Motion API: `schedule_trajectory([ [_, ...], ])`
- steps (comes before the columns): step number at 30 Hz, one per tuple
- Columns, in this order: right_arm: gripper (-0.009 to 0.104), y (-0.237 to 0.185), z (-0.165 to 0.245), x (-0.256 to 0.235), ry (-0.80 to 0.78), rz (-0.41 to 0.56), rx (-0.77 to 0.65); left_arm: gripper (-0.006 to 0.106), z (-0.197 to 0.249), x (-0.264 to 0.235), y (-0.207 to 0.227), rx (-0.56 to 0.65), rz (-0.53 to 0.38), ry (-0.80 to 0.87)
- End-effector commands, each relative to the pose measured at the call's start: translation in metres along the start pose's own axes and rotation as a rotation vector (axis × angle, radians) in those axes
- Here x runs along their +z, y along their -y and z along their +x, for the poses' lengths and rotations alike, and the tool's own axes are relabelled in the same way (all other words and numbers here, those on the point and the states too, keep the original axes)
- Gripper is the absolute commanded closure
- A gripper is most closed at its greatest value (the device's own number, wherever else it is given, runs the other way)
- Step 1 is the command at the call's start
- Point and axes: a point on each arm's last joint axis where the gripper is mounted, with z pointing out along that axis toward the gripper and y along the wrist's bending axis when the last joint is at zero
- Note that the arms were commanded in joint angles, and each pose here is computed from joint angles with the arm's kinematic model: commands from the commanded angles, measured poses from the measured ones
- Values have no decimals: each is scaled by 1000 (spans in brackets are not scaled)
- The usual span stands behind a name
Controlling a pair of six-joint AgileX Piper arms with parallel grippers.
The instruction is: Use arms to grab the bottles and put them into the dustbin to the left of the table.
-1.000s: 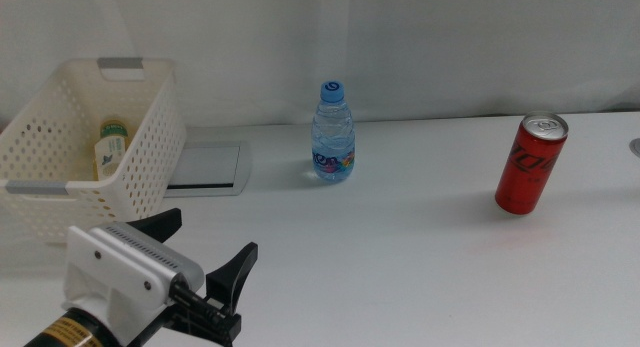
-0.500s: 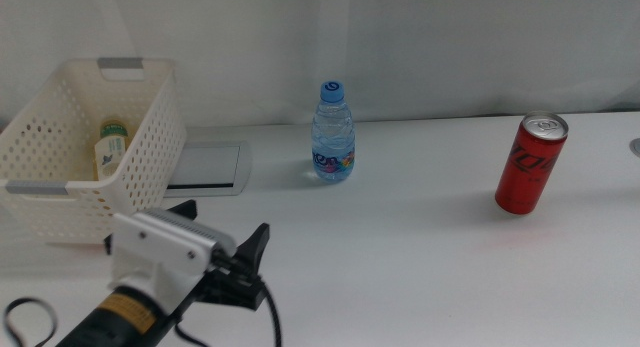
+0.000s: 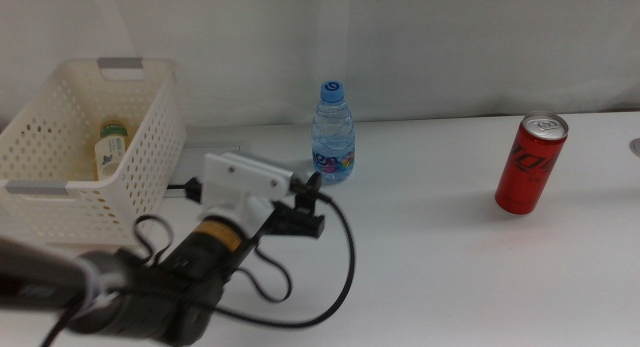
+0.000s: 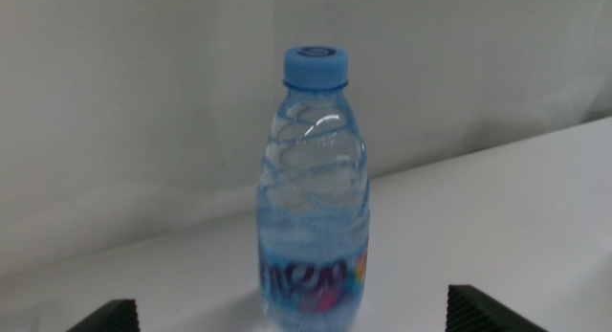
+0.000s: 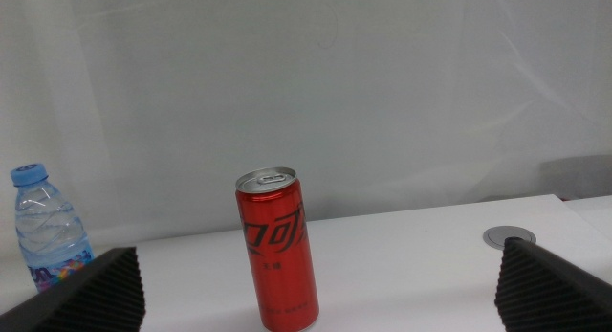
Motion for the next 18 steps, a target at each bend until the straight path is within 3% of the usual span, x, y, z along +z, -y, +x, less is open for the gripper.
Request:
schedule_trajectory([
  [1,-8,1,10,-1,7,5,-11,17,-1,17,5,-13,9,18],
  [18,-8,1,10,-1,10,5,-11,17,17,107,21,-45,36,26],
])
